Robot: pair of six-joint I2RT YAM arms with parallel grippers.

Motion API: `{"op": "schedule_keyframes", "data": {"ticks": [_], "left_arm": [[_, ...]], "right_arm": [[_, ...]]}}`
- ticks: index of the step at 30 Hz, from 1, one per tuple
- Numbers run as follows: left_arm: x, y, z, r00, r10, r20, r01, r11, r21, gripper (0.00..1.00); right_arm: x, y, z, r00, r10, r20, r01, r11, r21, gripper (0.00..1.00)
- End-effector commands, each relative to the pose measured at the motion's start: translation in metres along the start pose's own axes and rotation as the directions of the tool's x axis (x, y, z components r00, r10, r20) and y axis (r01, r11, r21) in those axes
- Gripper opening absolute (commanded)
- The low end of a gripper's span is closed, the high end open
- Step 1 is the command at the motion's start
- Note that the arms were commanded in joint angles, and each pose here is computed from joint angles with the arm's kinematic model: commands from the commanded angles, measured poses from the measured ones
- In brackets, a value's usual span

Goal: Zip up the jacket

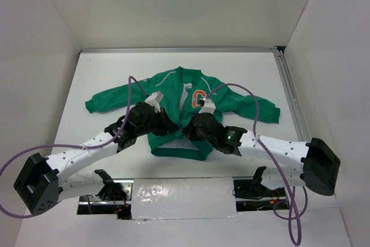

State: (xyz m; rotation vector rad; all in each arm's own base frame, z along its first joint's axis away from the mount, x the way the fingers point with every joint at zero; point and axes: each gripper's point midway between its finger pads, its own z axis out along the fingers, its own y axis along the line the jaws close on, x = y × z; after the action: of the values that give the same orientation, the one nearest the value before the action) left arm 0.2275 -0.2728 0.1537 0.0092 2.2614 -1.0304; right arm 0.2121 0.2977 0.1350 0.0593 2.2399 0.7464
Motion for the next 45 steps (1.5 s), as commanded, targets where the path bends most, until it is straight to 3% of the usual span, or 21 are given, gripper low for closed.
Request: {"op": "schedule_keyframes", "data": {"ticks": [1, 9, 19, 45], "left_arm": [[-0.023, -0.022, -0.004, 0.995, 0.032, 0.094, -0.039, 0.997, 0.074, 0.0], [-0.016, -0.029, -0.007, 0.99, 0.104, 0.092, -0.117, 0.983, 0.144, 0.0], [-0.015, -0.022, -0.019, 0.983, 0.138, 0.124, -0.154, 0.979, 0.134, 0.0], [-0.011, -0.017, -0.006, 0.99, 0.081, 0.113, -0.095, 0.987, 0.129, 0.0]], "right_arm": [[-0.012, 0.019, -0.004, 1.0, 0.006, 0.005, -0.006, 0.997, -0.077, 0.0], [-0.015, 0.016, -0.007, 1.0, 0.022, -0.008, -0.023, 0.99, -0.142, 0.0], [-0.021, 0.008, -0.009, 0.999, 0.044, -0.007, -0.044, 0.987, -0.157, 0.0], [-0.025, 0.021, -0.013, 0.999, 0.036, -0.007, -0.037, 0.973, -0.229, 0.0]]}}
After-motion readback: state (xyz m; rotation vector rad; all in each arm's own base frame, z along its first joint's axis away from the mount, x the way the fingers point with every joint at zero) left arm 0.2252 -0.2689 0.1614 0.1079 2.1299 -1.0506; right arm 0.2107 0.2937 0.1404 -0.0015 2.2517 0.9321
